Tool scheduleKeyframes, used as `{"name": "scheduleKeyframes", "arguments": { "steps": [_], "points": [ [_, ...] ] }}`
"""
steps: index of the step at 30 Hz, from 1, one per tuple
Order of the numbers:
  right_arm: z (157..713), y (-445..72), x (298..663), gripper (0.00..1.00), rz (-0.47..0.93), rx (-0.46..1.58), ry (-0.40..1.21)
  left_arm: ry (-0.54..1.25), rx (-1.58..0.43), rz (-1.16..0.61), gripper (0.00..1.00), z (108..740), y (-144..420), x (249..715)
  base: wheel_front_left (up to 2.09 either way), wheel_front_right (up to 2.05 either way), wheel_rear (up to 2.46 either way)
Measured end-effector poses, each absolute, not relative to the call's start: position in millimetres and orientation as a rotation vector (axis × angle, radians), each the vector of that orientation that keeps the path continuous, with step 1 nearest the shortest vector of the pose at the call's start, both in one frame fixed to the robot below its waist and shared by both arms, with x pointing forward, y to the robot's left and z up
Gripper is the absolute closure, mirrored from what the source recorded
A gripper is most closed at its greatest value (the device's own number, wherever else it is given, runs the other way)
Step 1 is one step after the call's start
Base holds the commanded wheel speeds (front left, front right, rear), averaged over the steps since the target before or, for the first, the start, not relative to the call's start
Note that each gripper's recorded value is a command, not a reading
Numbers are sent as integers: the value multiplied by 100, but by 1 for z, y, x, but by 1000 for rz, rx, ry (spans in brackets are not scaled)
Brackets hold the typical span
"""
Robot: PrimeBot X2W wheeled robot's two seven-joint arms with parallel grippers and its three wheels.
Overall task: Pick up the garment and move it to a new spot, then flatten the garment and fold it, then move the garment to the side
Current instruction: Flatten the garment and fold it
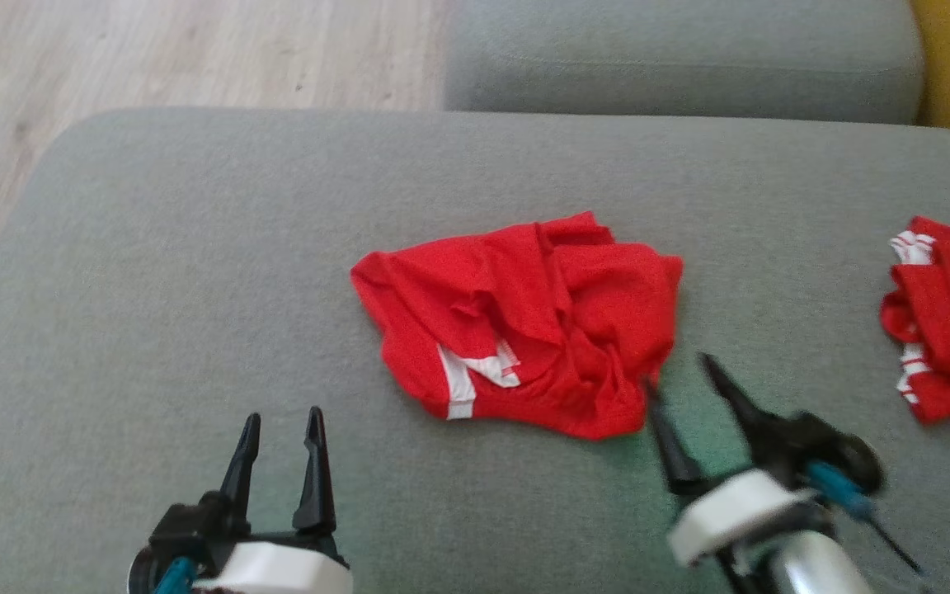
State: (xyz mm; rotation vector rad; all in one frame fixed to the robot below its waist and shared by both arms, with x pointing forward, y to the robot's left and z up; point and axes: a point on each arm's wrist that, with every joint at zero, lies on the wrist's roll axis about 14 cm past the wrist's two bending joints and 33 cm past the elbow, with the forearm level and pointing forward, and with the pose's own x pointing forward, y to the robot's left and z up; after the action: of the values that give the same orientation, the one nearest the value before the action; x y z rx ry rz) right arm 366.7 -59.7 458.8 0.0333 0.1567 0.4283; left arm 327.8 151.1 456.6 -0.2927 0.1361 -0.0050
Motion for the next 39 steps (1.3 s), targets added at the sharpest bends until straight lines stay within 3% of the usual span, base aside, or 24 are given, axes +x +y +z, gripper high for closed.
{"name": "scheduleKeyframes", "arguments": {
  "steps": [8, 20, 28, 30, 32, 35, 37, 39],
  "points": [
    [433, 30, 370, 0, 716, -8, 267, 141, -295, 69, 0, 453, 169, 326, 0, 0, 0],
    [386, 73, 373, 0, 848, -10, 422, 164, -295, 239, 0, 441, 209, 304, 0, 0, 0],
    [396, 90, 381, 0, 888, 12, 379, 158, -306, 271, 0, 441, 214, 302, 0, 0, 0],
    [399, 92, 382, 20, 891, 15, 371, 159, -306, 269, 0, 441, 213, 303, 0, 0, 0],
    [400, 92, 383, 50, 894, 13, 368, 160, -301, 265, 0, 440, 213, 304, 0, 0, 0],
    [401, 93, 386, 66, 894, 9, 362, 163, -305, 257, 0, 440, 210, 305, 0, 0, 0],
    [403, 93, 388, 100, 891, 13, 359, 164, -306, 253, 0, 439, 210, 306, 0, 0, 0],
    [404, 93, 391, 100, 888, 10, 356, 165, -307, 251, 0, 439, 209, 306, 0, 0, 0]
  ]
}}
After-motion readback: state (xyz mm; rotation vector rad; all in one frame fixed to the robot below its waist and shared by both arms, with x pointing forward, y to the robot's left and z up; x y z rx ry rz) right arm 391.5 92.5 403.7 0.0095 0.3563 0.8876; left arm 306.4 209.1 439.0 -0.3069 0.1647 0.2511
